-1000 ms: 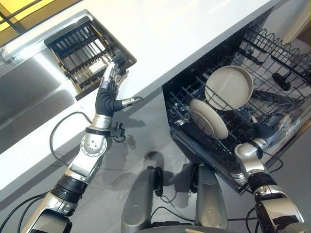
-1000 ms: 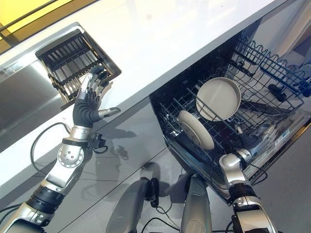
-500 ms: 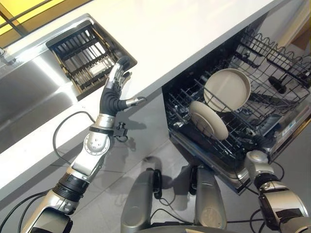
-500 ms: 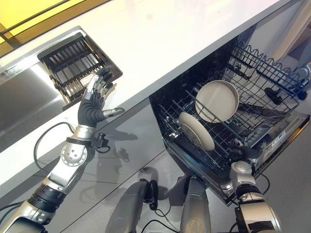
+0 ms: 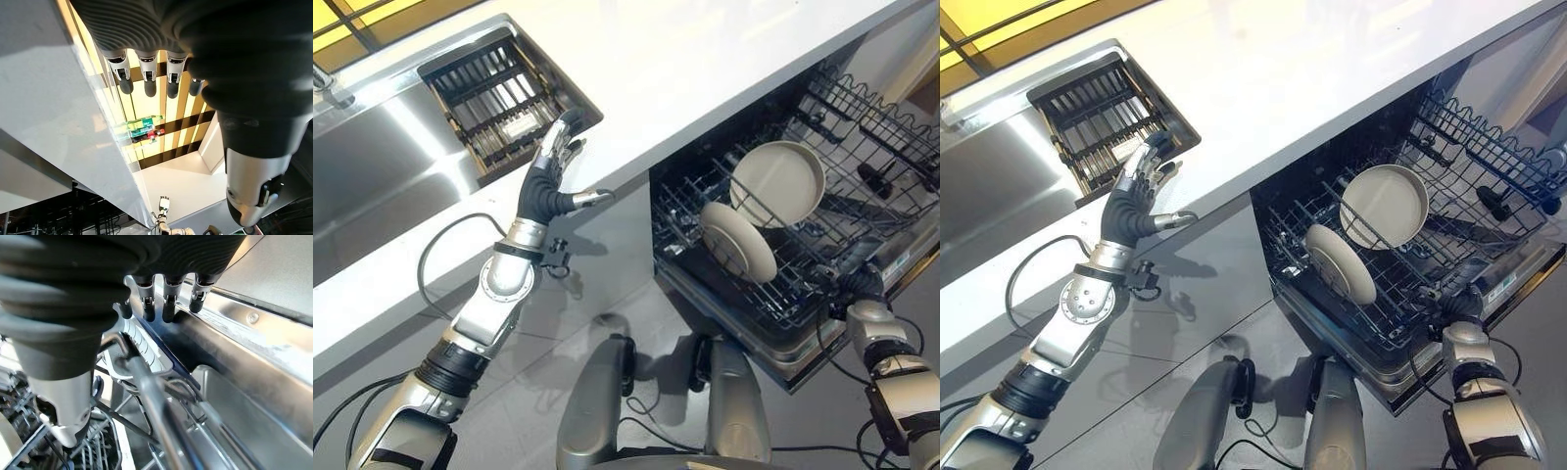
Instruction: Pick up plates and place into dishwasher.
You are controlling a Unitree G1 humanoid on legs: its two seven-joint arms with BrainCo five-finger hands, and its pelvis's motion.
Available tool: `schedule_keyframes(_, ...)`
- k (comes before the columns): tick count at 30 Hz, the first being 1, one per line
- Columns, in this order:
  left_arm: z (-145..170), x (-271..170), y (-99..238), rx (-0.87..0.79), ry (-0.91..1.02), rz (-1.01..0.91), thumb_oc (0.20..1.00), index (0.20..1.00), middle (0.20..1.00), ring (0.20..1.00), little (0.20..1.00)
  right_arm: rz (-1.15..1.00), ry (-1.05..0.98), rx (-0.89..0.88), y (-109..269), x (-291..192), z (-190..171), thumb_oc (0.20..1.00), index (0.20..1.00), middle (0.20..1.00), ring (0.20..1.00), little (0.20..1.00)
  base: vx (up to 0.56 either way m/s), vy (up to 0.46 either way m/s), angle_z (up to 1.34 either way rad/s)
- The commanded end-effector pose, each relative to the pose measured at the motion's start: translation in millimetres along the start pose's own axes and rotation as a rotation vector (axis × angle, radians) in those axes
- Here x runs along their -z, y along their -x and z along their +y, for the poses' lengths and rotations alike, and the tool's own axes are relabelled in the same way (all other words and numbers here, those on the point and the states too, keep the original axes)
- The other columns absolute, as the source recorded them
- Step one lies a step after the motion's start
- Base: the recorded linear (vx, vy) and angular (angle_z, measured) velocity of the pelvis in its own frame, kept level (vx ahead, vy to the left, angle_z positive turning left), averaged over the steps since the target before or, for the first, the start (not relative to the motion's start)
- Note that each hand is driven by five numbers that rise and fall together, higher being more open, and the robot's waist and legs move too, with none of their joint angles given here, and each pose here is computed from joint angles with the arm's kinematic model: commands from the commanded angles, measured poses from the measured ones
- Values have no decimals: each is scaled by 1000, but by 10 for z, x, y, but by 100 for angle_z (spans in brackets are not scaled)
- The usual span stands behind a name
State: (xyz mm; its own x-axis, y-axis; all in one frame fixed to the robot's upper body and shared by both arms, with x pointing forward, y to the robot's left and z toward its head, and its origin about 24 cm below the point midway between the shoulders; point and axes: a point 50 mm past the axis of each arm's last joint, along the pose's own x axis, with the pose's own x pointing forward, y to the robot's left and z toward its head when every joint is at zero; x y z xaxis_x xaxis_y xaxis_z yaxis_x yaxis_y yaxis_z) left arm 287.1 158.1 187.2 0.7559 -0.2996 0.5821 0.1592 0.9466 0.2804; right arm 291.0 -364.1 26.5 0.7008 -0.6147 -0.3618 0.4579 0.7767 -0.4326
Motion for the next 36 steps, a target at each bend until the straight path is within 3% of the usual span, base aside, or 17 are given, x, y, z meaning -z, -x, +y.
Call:
schedule_keyframes(1,9,-297,-102,59,14,-131,1000,1000,1000,1000,1000,-394,-111,-239,120,-1349,386,1000,1000,1000,1000,1000,17,-52,0)
schedule_keyframes(14,131,-484,-254,79,-3,-180,1000,1000,1000,1000,1000,-450,-194,-244,219,-1981,174,1000,1000,1000,1000,1000,26,-43,-1)
schedule_keyframes(36,251,-393,-127,61,-10,-131,1000,1000,1000,1000,1000,-662,-35,-106,542,-2701,-2,1000,1000,1000,1000,1000,41,-21,7)
